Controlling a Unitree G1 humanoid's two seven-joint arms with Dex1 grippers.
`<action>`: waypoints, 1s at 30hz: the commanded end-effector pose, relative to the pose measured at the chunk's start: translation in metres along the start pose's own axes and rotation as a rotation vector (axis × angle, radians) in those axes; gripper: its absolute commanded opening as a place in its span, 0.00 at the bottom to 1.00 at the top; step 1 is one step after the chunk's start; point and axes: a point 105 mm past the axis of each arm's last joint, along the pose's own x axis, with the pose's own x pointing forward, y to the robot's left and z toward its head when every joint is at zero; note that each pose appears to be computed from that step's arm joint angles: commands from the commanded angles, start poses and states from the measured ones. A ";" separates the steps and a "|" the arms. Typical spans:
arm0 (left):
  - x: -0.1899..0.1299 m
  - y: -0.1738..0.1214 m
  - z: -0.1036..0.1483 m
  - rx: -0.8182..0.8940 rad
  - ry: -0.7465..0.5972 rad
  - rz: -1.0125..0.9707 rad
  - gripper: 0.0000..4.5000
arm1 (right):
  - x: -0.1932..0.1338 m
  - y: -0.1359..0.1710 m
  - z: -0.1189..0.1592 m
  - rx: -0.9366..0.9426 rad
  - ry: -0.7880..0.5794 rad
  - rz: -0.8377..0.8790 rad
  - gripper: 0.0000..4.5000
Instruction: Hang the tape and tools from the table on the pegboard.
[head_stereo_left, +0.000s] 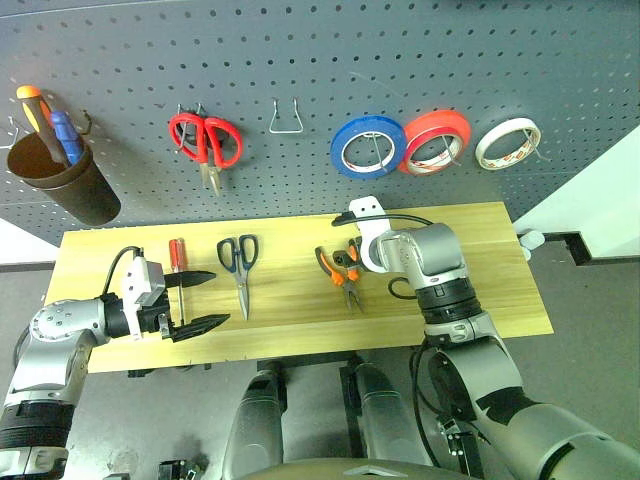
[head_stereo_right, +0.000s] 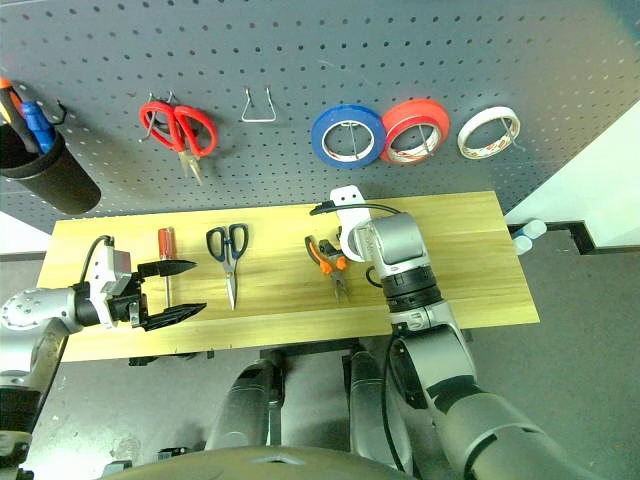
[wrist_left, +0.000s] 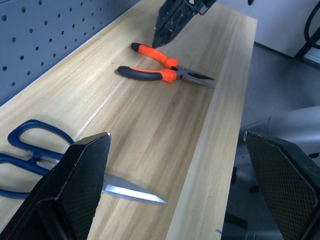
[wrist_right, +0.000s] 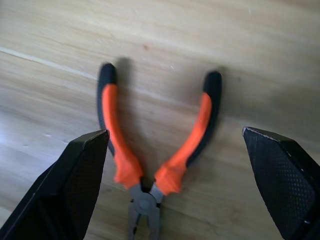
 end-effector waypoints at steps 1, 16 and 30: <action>-0.001 -0.002 -0.001 -0.007 -0.003 0.000 1.00 | 0.001 0.006 -0.001 -0.003 -0.003 0.025 0.99; -0.004 -0.002 -0.002 -0.015 0.006 0.013 1.00 | 0.012 0.032 -0.021 -0.048 0.029 0.124 0.99; -0.004 -0.004 -0.005 -0.006 0.018 0.017 1.00 | 0.027 0.034 -0.027 -0.153 0.031 0.087 0.99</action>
